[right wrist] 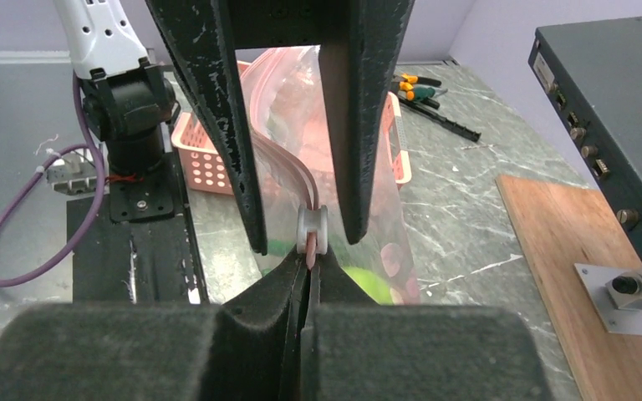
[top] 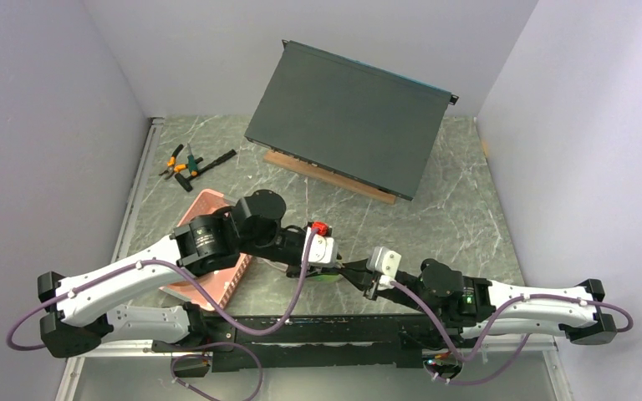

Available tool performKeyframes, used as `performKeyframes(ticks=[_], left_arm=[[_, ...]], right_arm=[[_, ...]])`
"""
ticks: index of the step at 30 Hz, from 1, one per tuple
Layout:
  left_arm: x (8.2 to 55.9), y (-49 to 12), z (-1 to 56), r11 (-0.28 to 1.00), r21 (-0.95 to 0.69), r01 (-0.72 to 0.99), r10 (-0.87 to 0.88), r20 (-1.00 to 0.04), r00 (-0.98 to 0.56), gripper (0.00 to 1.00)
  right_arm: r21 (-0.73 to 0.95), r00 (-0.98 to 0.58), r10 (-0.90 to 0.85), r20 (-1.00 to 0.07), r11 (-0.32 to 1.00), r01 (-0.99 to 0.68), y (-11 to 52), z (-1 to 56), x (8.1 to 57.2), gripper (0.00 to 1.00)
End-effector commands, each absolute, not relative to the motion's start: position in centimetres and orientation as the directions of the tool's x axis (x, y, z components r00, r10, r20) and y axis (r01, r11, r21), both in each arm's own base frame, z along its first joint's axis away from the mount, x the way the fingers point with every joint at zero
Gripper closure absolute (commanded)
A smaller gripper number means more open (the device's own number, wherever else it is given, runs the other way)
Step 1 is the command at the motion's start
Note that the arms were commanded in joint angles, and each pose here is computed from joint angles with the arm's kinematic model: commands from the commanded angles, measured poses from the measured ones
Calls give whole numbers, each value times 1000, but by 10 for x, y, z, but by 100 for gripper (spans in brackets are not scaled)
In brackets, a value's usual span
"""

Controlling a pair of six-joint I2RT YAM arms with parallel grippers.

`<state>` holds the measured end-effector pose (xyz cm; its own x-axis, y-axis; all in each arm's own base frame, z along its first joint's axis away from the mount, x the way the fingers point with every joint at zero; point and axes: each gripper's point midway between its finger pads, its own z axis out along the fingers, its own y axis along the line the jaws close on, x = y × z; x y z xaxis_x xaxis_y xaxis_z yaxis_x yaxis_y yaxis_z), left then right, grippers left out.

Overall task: Place the food in the zip-top bag and seal the zipper
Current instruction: Zip the zipper food storage bag at the center of the board.

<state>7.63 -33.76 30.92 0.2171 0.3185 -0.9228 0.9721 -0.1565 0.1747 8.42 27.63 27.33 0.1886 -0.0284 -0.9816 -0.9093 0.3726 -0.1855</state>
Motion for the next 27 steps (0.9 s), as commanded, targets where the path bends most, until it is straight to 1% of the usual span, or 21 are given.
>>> performKeyframes(ticks=[1, 8, 13, 14, 15, 18, 23, 27], left_arm=[[63, -342, 330, -226, 182, 957, 252, -938, 238, 63], [66, -342, 327, -211, 184, 960, 262, -935, 237, 70], [69, -342, 323, -211, 190, 959, 288, -925, 247, 84], [70, -342, 321, -210, 191, 959, 296, -922, 249, 90], [72, -342, 321, -207, 198, 958, 300, -919, 255, 99], [78, -340, 318, -183, 211, 960, 325, -909, 262, 100], [90, -332, 304, -135, 230, 964, 401, -876, 266, 100], [99, -319, 297, -105, 232, 967, 456, -853, 254, 100]], right_arm=[[-155, 183, 31, -983, 409, -899, 271, 297, 88, 100], [-148, 178, 37, -983, 411, -900, 273, 297, 89, 100], [-137, 175, 55, -983, 413, -900, 271, 300, 88, 100], [-134, 175, 64, -983, 410, -902, 270, 302, 87, 100], [-133, 175, 67, -982, 408, -903, 271, 303, 87, 100], [-101, 152, 83, -985, 438, -893, 270, 305, 92, 100], [-23, 133, 198, -971, 475, -880, 258, 320, 96, 100], [21, 120, 250, -961, 497, -868, 251, 325, 99, 100]])
